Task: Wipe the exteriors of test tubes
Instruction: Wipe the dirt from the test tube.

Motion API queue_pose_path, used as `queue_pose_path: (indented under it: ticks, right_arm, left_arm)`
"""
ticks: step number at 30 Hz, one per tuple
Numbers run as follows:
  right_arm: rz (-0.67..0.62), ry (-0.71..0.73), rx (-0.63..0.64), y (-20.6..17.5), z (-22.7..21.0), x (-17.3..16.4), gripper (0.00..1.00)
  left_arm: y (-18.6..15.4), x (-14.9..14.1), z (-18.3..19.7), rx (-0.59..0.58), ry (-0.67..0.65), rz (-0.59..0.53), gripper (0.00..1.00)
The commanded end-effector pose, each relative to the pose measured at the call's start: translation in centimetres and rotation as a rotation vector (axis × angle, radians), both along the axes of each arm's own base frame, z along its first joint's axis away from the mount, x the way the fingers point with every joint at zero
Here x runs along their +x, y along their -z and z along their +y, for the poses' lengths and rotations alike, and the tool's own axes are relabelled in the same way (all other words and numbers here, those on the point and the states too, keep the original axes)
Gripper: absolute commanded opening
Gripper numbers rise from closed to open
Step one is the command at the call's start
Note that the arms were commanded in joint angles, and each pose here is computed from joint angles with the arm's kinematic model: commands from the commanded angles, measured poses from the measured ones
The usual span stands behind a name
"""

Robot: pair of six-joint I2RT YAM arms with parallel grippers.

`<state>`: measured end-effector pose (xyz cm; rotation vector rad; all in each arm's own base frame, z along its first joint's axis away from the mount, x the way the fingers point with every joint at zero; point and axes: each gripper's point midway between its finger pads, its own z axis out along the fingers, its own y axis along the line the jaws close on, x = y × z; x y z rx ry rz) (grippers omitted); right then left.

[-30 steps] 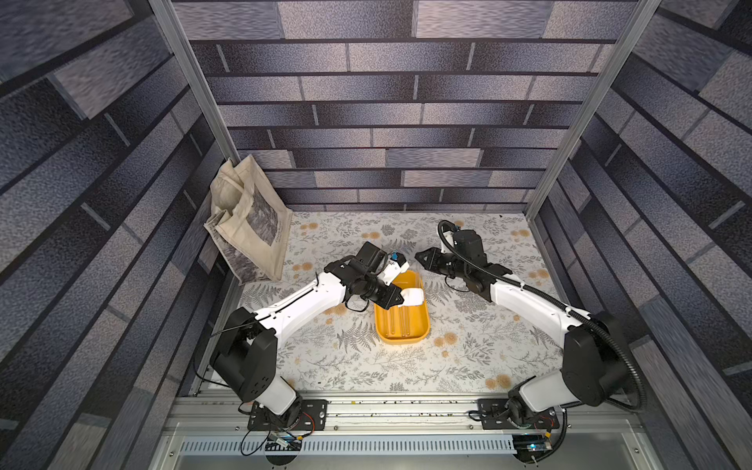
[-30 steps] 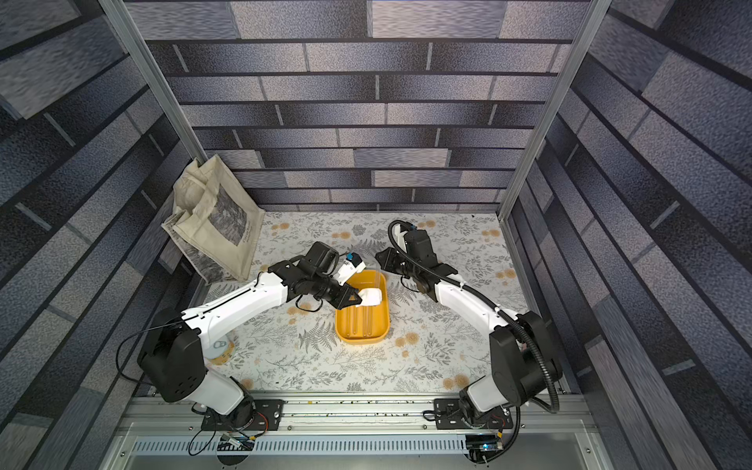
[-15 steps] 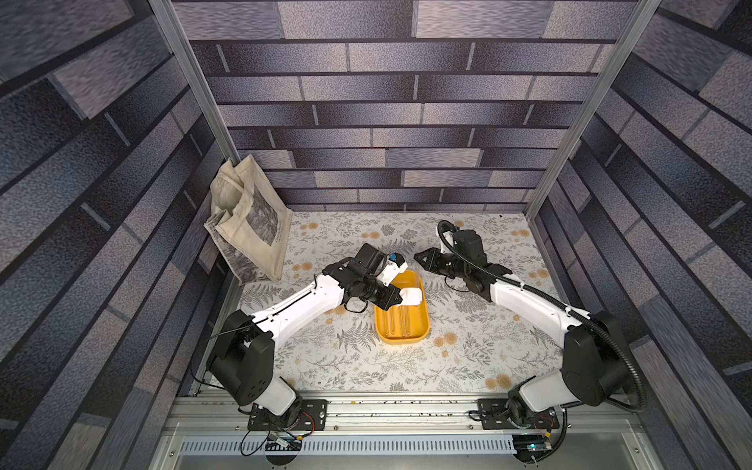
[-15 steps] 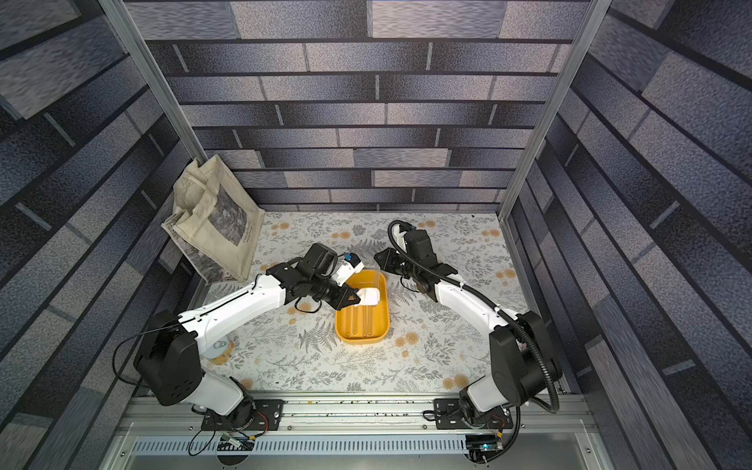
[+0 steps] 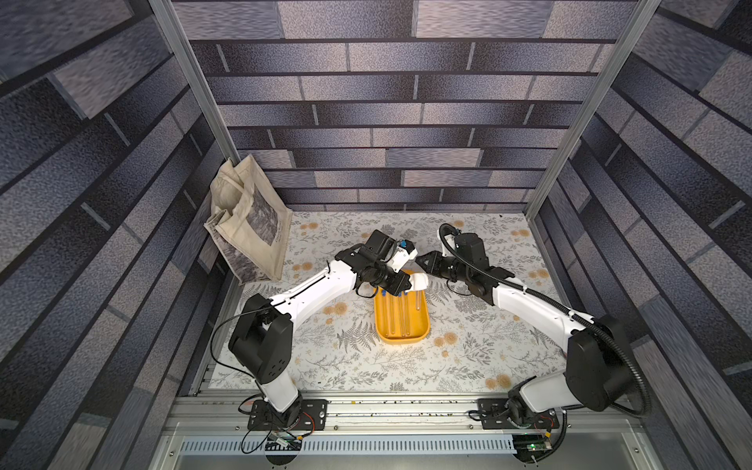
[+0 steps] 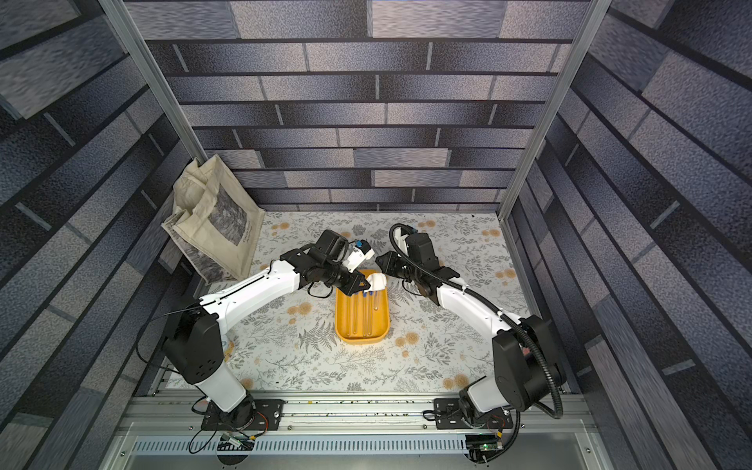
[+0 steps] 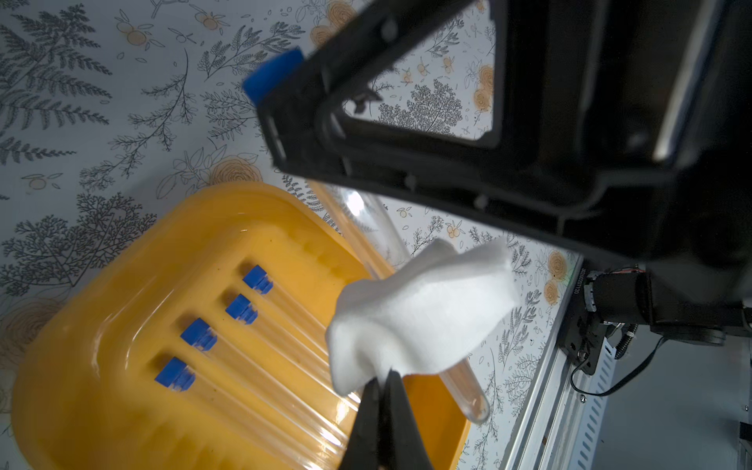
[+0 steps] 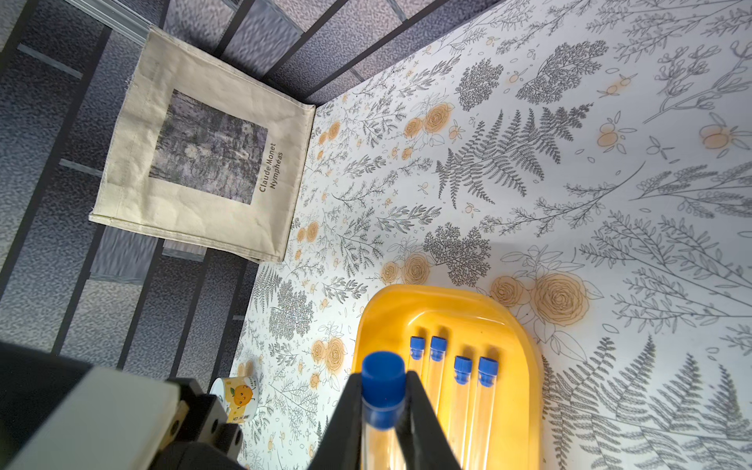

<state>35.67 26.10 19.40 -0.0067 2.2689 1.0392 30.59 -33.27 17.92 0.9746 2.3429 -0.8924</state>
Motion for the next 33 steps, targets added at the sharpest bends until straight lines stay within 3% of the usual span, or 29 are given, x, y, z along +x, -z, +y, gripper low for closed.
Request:
queue_pose_path:
  ticks: [1,10,24,33]
  right_arm:
    - [-0.013,-0.002,-0.008,-0.5,-0.3,-0.8,0.19]
    - [-0.047,0.009,-0.055,-1.0,-0.9,-0.3,0.19]
    - [-0.053,0.002,-0.062,-1.6,-0.6,0.5,0.19]
    - [-0.043,-0.003,-0.060,-1.2,-0.4,0.6,0.19]
  left_arm:
    - [-0.8,0.9,-0.1,0.012,0.019,-0.033,0.05]
    - [-0.1,0.9,0.2,0.030,0.015,-0.024,0.05]
    - [3.1,-5.8,0.8,0.066,0.067,0.028,0.05]
    - [3.0,-5.0,0.7,0.059,0.042,0.011,0.05]
